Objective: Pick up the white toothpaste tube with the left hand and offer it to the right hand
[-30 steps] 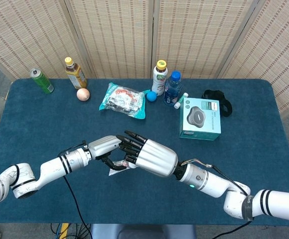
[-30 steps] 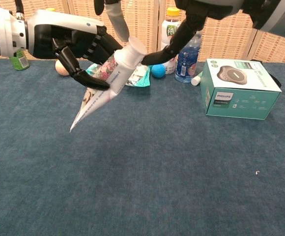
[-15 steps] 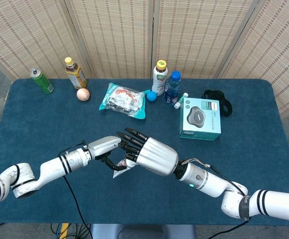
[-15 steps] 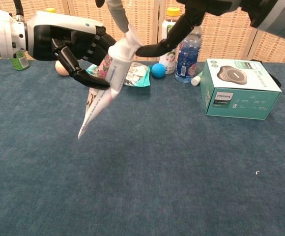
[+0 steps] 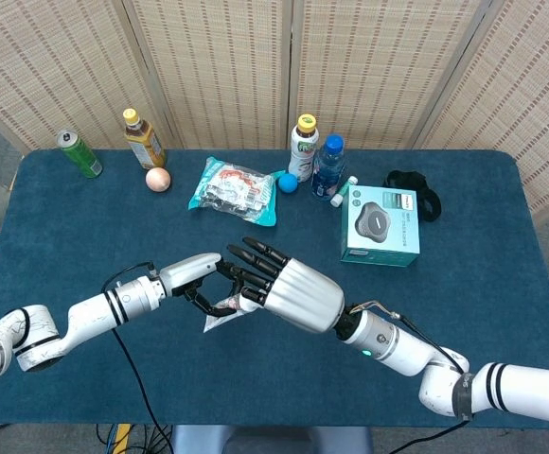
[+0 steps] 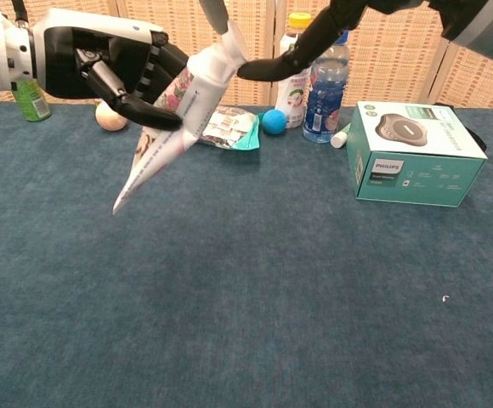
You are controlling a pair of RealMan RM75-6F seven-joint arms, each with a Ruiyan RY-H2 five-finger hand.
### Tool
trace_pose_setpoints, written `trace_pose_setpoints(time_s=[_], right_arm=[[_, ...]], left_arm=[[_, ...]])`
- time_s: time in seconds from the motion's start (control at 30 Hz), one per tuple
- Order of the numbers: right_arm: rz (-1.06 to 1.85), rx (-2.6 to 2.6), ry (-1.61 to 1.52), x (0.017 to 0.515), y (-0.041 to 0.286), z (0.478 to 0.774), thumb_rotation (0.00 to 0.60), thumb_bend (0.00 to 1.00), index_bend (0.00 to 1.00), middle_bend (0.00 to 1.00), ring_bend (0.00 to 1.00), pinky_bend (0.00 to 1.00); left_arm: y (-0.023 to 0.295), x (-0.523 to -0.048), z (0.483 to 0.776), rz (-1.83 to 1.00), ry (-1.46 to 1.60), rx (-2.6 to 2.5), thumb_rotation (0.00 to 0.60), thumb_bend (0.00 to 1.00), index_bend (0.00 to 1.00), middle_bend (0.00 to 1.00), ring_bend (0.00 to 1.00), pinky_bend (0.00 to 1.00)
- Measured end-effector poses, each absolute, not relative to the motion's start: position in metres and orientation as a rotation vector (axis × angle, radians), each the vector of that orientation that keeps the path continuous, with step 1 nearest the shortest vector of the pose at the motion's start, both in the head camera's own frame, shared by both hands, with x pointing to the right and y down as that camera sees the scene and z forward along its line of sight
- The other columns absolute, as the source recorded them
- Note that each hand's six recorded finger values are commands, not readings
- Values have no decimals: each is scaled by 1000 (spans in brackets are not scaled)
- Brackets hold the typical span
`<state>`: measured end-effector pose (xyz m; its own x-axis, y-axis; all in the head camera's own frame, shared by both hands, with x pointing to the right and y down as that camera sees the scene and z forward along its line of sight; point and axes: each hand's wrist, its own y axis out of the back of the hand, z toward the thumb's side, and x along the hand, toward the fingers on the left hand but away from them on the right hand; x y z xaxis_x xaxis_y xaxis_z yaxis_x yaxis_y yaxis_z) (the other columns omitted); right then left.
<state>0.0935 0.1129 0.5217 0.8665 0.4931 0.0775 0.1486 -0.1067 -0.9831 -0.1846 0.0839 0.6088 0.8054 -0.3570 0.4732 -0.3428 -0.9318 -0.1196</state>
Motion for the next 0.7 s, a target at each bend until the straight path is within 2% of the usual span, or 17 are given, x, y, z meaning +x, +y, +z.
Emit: trace_pose_setpoints(time_s=[0.7], right_arm=[[293, -1594, -626, 96, 103, 515, 600, 226, 696, 353, 16, 147]], left_arm=[[68, -206, 608, -733, 716, -3093, 600, 361, 649, 626, 364, 282]])
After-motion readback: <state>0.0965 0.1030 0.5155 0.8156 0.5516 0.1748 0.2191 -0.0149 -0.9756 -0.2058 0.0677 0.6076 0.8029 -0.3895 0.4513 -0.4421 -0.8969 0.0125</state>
